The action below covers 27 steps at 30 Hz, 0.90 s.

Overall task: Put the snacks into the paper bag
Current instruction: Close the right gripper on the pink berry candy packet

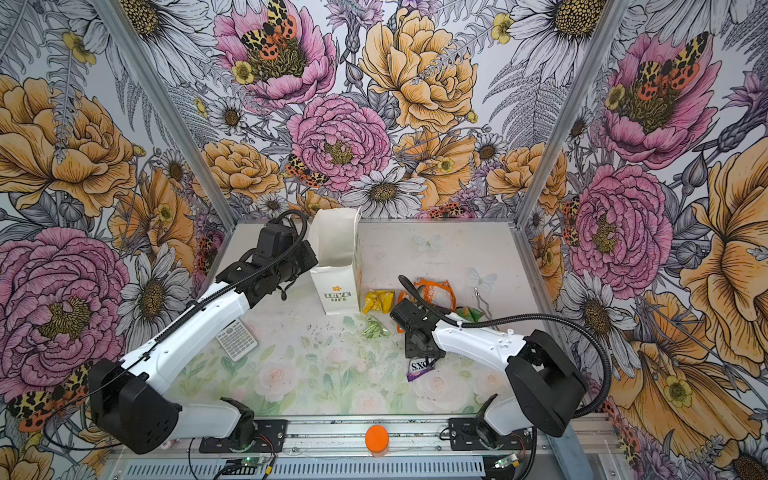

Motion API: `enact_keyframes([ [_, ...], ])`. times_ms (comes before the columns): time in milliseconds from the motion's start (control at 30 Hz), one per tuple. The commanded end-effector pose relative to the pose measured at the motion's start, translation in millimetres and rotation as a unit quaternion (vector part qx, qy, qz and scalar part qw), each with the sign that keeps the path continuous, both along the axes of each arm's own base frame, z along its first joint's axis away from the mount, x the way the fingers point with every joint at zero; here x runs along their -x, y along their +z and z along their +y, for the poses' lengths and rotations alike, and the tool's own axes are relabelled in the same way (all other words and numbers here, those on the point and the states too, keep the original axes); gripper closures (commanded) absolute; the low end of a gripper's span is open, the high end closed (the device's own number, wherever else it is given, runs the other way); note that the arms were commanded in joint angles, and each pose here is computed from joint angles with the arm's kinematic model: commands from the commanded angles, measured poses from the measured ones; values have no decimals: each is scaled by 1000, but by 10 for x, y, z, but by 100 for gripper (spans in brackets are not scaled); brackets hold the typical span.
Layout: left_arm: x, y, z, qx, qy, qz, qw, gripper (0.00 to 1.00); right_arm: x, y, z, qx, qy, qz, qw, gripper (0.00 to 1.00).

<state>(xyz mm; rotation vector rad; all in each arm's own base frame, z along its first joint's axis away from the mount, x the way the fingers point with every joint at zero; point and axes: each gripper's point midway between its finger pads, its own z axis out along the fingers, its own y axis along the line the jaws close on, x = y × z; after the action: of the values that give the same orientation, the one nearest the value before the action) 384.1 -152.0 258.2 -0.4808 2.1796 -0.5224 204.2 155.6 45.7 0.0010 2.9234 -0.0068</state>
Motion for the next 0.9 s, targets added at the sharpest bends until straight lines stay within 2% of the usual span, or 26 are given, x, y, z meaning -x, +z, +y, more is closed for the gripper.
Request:
enact_keyframes([
  [0,62,-53,52,2,6,10,1000,100,-48,146,25,-26,0,-28,999,47],
  [233,63,-58,32,2,4,11,1000,100,-27,200,-3,-38,-1,-36,999,59],
  [767,56,-74,43,0,6,12,1000,100,25,41,-10,-23,3,-6,1000,71],
  [867,54,-80,43,-1,6,13,1000,100,23,39,-10,-23,4,-5,1000,78],
])
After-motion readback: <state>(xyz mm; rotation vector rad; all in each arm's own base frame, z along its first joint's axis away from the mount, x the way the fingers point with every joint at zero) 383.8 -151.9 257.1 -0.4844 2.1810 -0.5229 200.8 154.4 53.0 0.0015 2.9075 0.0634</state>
